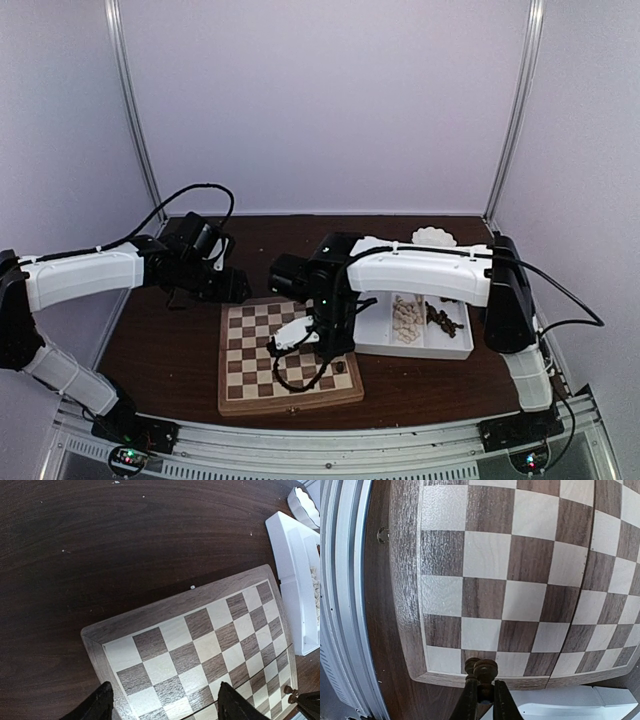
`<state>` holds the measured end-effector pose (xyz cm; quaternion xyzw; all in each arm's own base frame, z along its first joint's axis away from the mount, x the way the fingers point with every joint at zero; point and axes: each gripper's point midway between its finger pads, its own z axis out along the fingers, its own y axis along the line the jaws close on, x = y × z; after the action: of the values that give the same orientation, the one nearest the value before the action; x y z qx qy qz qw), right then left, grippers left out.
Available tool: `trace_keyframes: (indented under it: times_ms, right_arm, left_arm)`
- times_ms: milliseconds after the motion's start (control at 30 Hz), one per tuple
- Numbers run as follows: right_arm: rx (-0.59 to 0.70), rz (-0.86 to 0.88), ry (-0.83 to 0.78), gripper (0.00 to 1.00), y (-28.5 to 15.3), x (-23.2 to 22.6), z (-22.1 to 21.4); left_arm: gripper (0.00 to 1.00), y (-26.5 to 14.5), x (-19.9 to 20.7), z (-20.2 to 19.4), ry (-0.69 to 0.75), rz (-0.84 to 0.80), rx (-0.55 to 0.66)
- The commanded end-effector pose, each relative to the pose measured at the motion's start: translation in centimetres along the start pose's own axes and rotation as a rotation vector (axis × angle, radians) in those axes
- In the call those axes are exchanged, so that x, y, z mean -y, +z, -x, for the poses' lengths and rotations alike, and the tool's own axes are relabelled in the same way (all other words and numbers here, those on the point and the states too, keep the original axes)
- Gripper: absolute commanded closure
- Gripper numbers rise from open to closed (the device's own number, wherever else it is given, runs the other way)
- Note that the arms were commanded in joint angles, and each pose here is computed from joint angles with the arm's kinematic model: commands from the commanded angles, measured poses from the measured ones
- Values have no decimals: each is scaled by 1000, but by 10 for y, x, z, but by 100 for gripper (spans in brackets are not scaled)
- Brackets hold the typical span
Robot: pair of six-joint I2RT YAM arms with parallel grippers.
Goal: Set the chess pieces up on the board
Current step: Place the pawn at b7.
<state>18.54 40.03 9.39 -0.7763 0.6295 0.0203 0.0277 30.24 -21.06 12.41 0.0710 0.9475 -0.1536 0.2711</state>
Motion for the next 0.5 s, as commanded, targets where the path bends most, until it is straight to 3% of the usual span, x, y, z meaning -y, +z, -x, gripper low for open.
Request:
trace_keyframes:
  times_ms: [0, 467]
  right_arm:
    - [-26, 1, -39, 96, 4, -8, 6]
    - [-48, 2, -53, 95, 22, -10, 12]
  left_arm:
    - [28, -3, -4, 1, 13, 11, 17]
    - [29, -2, -4, -1, 14, 12, 11]
